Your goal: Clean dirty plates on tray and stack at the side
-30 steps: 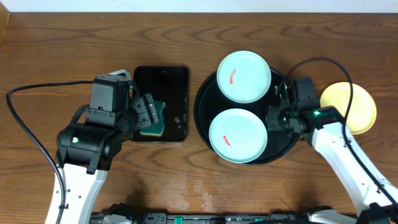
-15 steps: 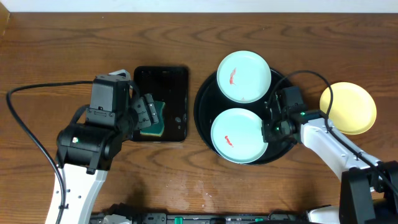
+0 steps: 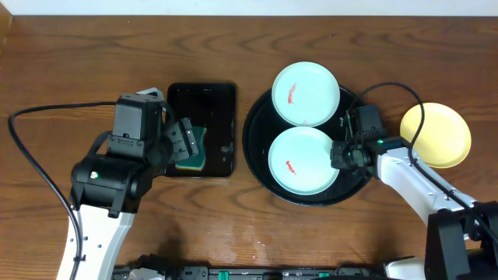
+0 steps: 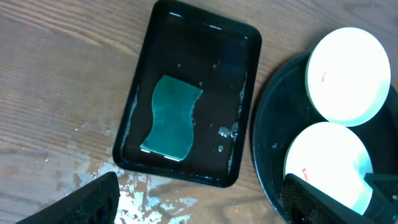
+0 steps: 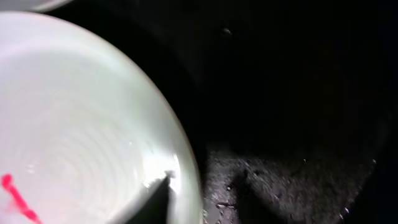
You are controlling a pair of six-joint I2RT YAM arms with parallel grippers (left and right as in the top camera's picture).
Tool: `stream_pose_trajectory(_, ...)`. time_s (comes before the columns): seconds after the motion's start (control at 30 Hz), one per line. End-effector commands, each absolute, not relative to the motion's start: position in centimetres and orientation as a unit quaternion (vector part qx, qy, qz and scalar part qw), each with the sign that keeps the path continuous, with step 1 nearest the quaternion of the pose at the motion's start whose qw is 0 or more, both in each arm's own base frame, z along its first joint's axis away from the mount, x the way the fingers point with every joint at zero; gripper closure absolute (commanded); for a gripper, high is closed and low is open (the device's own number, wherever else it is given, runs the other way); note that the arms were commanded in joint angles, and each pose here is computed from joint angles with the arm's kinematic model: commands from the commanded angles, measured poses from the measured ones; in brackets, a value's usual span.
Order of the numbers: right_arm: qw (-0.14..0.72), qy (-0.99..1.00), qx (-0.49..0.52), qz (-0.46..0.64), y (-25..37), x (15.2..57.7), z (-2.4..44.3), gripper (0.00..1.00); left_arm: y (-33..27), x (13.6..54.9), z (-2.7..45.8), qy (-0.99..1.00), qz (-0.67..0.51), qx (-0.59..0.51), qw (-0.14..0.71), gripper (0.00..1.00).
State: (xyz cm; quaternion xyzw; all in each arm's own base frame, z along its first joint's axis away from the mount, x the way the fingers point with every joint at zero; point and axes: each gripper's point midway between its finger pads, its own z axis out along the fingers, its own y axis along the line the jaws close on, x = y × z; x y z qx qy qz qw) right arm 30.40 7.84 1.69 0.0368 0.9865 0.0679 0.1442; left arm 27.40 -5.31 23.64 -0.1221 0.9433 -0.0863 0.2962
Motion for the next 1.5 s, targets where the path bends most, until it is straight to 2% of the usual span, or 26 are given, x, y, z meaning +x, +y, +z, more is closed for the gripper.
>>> stream_pose_trajectory(0.0,0.145,0.987,0.041,0.060,7.4,30.3,2.0,0.55,-5.2,27.3,24.0,0.944,-0.086,-0.121,0.296,0.17)
stream_pose_trajectory(0.23,0.147,0.988,-0.002,0.054,7.3,29.9,2.6,0.53,-5.2,27.0,18.7,0.965,-0.061,-0.125,0.225,0.17)
stream_pose_trajectory(0.3,0.157,0.986,-0.003,0.056,7.4,30.0,3.2,0.53,-5.2,27.4,16.5,0.970,-0.053,-0.130,0.199,0.21)
stream_pose_trajectory(0.6,0.206,0.970,-0.047,0.122,9.2,28.5,8.8,0.53,-5.0,31.1,7.4,0.982,0.001,-0.135,0.128,0.27)
stream_pose_trajectory(0.7,0.218,0.965,-0.051,0.135,9.4,27.8,10.2,0.54,-5.0,32.5,4.9,0.984,0.015,-0.125,0.123,0.39)
stream_pose_trajectory(0.9,0.232,0.960,-0.054,0.150,9.8,27.4,11.5,0.54,-5.3,34.3,0.5,0.989,0.022,-0.093,0.111,0.50)
stream_pose_trajectory(0.93,0.230,0.960,-0.054,0.152,9.9,27.3,11.4,0.54,-5.4,34.5,-0.4,0.990,0.024,-0.093,0.107,0.55)
stream_pose_trajectory(0.97,0.228,0.960,-0.053,0.155,10.0,27.2,11.4,0.54,-5.4,34.6,-1.0,0.990,0.024,-0.093,0.104,0.61)
stream_pose_trajectory(1.07,0.220,0.959,-0.056,0.167,10.4,26.9,11.4,0.55,-5.8,34.3,-2.3,0.992,0.017,-0.092,0.087,0.92)
stream_pose_trajectory(1.3,0.219,0.960,-0.056,0.167,10.4,26.8,11.4,0.55,-6.7,34.5,0.5,0.991,-0.012,-0.090,0.094,0.92)
stream_pose_trajectory(1.37,0.219,0.960,-0.056,0.167,10.4,26.8,11.4,0.56,-6.7,34.5,1.9,0.991,-0.015,-0.090,0.103,0.70)
stream_pose_trajectory(1.43,0.219,0.960,-0.056,0.167,10.4,26.9,11.4,0.56,-6.6,34.2,3.3,0.990,-0.017,-0.090,0.111,0.56)
stream_pose_trajectory(1.47,0.219,0.960,-0.056,0.167,10.4,26.9,11.4,0.56,-6.6,34.0,3.8,0.989,-0.018,-0.090,0.113,0.52)
